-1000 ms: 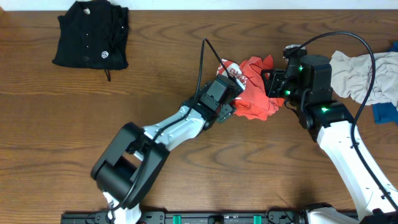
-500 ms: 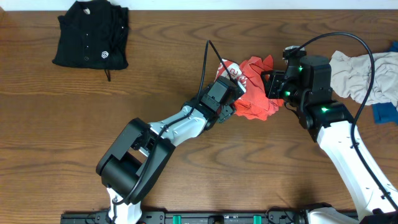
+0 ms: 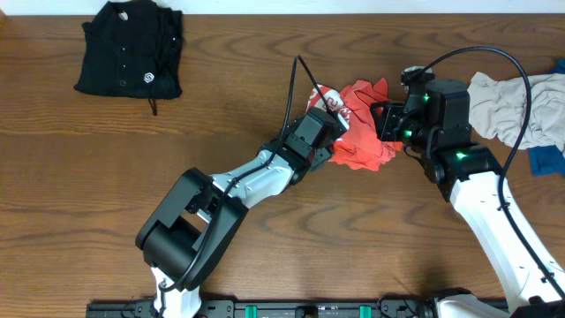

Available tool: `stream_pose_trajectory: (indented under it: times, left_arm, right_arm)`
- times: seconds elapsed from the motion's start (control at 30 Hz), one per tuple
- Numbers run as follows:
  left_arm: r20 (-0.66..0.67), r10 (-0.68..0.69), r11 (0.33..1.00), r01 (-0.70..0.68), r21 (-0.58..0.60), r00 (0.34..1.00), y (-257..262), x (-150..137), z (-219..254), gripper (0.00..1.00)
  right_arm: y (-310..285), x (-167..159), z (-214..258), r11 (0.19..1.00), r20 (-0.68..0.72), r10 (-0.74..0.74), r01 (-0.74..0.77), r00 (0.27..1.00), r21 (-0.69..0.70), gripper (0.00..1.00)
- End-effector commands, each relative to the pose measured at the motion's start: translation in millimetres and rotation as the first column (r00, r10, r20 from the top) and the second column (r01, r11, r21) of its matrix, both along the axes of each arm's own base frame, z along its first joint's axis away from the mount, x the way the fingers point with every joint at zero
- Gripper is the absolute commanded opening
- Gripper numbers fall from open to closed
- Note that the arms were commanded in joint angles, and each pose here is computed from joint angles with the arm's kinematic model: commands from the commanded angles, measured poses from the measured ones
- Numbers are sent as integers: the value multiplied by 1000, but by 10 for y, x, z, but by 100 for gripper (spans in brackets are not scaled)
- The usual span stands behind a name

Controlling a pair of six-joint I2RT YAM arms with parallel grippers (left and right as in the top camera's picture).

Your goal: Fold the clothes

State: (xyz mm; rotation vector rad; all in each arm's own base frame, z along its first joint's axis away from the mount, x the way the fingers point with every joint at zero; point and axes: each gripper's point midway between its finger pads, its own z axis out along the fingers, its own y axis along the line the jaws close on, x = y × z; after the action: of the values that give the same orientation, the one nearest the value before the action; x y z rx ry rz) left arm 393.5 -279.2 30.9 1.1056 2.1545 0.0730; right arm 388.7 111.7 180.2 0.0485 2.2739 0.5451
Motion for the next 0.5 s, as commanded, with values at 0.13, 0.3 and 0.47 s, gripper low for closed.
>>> stream_pose_trajectory:
  times: [0.13, 0.3, 0.47]
  left_arm:
    - [73, -4, 999, 7, -34, 997, -62, 109, 261, 60]
    - [74, -4, 999, 6, -35, 997, -62, 111, 263, 37]
    - [65, -4, 1000, 6, -27, 998, -49, 94, 244, 28]
  right_arm:
    - [-3, -6, 23, 1000, -3, 0, 0, 1000, 11, 27]
    - [-6, -18, 8, 1000, -11, 0, 0, 1000, 10, 27]
    - [-7, -29, -6, 1000, -18, 0, 0, 1000, 9, 26]
